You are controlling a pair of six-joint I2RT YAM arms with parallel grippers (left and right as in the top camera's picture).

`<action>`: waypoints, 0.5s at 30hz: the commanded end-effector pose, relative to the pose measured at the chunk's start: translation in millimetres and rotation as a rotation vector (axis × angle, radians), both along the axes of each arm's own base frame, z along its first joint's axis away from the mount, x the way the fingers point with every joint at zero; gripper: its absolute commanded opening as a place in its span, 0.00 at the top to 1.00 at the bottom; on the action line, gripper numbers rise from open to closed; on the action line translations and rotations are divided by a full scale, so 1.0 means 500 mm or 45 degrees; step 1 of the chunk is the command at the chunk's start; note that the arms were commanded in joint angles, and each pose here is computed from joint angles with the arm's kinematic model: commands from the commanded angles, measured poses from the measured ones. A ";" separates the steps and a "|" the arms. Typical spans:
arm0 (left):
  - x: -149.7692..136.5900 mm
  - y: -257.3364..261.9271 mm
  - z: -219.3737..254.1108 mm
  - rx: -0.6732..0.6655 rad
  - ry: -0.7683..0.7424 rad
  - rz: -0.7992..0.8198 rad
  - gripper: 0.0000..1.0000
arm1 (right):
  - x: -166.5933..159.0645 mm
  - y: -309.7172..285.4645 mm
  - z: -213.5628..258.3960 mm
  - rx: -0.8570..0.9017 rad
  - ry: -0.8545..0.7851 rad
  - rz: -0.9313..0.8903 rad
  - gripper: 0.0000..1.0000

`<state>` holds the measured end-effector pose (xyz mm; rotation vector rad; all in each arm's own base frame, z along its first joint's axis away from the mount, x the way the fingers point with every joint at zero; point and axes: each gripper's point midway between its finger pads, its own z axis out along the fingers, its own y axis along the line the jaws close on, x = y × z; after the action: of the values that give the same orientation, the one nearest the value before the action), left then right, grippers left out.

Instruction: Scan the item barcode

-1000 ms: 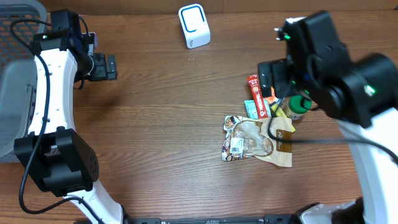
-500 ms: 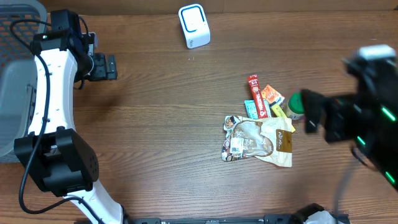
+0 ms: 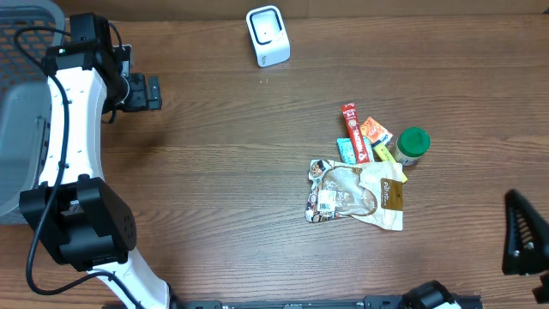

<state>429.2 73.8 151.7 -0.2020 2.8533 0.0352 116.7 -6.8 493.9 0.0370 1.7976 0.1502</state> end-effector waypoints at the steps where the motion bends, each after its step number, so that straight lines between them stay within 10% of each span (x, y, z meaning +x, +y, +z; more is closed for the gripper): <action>1: 0.005 -0.005 0.014 0.004 -0.024 -0.028 0.01 | 0.010 -0.007 -0.037 0.011 -0.034 -0.062 0.00; 15: 0.005 -0.005 0.014 0.004 -0.024 -0.028 0.00 | 0.149 0.098 -0.175 0.192 -0.700 0.174 0.00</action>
<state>429.1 73.7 151.7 -0.2019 2.8536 0.0346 190.7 28.4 421.4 0.0545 1.2902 0.3060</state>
